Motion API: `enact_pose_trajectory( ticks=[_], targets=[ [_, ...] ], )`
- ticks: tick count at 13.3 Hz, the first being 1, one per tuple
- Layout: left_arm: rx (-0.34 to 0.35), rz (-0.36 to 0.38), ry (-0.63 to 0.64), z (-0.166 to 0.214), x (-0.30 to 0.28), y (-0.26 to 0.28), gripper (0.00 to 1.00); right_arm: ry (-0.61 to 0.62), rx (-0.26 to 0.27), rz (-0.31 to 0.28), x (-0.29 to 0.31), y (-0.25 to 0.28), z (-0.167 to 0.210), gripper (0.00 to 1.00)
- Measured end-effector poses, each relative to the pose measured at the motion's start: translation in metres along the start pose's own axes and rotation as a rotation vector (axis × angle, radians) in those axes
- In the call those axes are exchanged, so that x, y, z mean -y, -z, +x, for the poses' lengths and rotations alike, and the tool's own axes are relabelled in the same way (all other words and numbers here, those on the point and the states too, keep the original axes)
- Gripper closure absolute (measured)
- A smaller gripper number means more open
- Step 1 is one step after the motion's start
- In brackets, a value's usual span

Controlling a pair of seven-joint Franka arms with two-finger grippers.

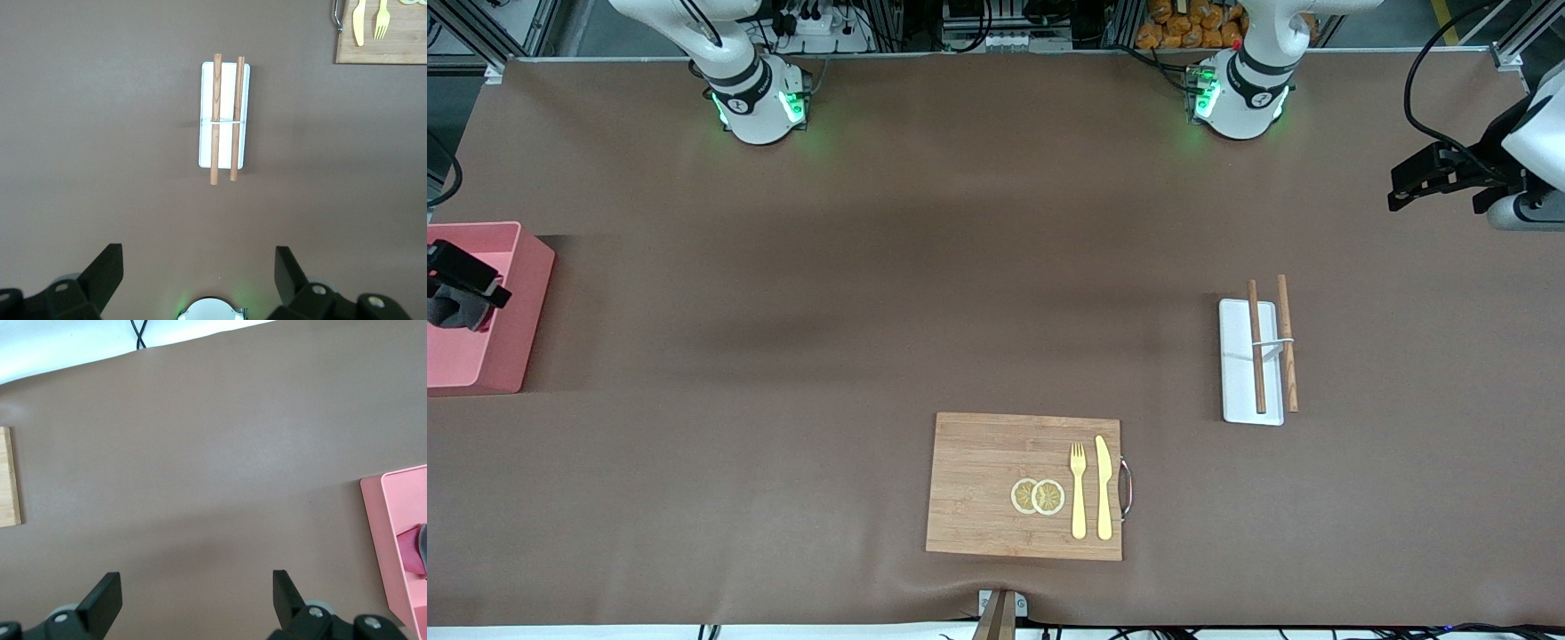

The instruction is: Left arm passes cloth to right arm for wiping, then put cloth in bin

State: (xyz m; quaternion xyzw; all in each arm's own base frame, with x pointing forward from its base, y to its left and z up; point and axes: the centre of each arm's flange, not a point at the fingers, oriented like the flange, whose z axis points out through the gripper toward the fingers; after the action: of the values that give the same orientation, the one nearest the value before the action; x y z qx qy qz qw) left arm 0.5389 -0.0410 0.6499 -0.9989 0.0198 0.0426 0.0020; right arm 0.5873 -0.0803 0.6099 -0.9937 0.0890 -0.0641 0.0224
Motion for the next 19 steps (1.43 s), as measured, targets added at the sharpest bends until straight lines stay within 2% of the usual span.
enact_pose_trajectory(
  ticks=[6,8,19],
  targets=[
    [0.0,0.0,0.001,0.0,0.001,0.0,0.0,0.028,0.029,-0.008,0.014,0.008,-0.004,0.0],
    [0.0,0.0,0.002,0.0,0.001,0.0,0.0,0.053,0.037,-0.028,0.025,0.008,-0.006,0.0],
    [0.0,0.0,0.002,0.0,0.001,0.0,0.0,0.08,0.027,-0.042,0.038,0.014,-0.009,0.0]
  ],
)
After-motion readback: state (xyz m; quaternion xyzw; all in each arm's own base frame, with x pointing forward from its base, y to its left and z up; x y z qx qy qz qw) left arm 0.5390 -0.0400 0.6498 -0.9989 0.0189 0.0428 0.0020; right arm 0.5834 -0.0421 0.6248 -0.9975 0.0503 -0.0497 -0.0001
